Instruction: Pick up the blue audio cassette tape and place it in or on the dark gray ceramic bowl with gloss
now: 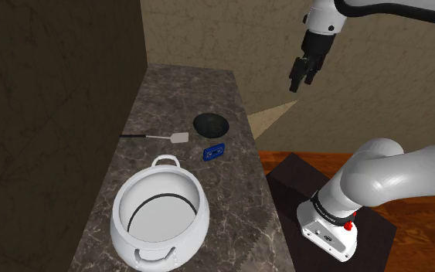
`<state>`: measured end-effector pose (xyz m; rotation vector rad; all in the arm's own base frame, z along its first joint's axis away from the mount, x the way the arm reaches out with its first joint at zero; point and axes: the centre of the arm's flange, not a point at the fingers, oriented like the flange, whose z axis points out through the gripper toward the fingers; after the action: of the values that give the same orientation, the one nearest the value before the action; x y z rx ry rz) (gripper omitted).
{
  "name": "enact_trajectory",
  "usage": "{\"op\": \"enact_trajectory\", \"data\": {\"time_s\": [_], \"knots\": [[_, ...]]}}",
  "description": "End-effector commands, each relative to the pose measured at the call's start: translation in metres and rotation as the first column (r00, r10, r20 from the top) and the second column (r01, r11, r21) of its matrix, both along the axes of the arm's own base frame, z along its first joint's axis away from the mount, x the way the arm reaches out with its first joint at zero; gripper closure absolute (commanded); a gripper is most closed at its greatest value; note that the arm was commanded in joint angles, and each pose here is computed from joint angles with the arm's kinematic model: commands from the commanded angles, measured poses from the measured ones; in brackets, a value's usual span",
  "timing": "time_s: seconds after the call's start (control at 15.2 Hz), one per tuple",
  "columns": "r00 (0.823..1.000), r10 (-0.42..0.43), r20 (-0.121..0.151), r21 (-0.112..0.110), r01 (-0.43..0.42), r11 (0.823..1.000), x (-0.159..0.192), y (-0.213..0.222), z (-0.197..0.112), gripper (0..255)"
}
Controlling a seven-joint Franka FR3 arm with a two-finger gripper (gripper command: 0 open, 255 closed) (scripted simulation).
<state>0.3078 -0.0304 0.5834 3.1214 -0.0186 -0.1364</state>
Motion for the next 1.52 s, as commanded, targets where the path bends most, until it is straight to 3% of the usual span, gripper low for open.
{"op": "enact_trajectory", "data": {"time_s": [0.0,0.13,0.33,0.46,0.66,0.86,1.06,1.25,1.45], "knots": [[1.000,0.000,0.000,0.000,0.000,1.000,0.000,0.000,0.000,0],[0.995,0.097,0.017,0.015,-0.097,0.995,0.012,0.001,-0.022,0],[0.970,0.240,0.044,0.035,-0.241,0.970,0.029,0.006,-0.054,0],[0.941,0.332,0.064,0.046,-0.335,0.941,0.041,0.012,-0.076,0],[0.881,0.463,0.095,0.058,-0.469,0.881,0.057,0.022,-0.107,0],[0.802,0.583,0.128,0.066,-0.594,0.802,0.073,0.036,-0.138,0],[0.706,0.690,0.161,0.069,-0.705,0.706,0.087,0.052,-0.168,0],[0.594,0.781,0.194,0.067,-0.802,0.594,0.100,0.072,-0.197,0],[0.470,0.853,0.227,0.060,-0.881,0.469,0.110,0.093,-0.226,0]]}}
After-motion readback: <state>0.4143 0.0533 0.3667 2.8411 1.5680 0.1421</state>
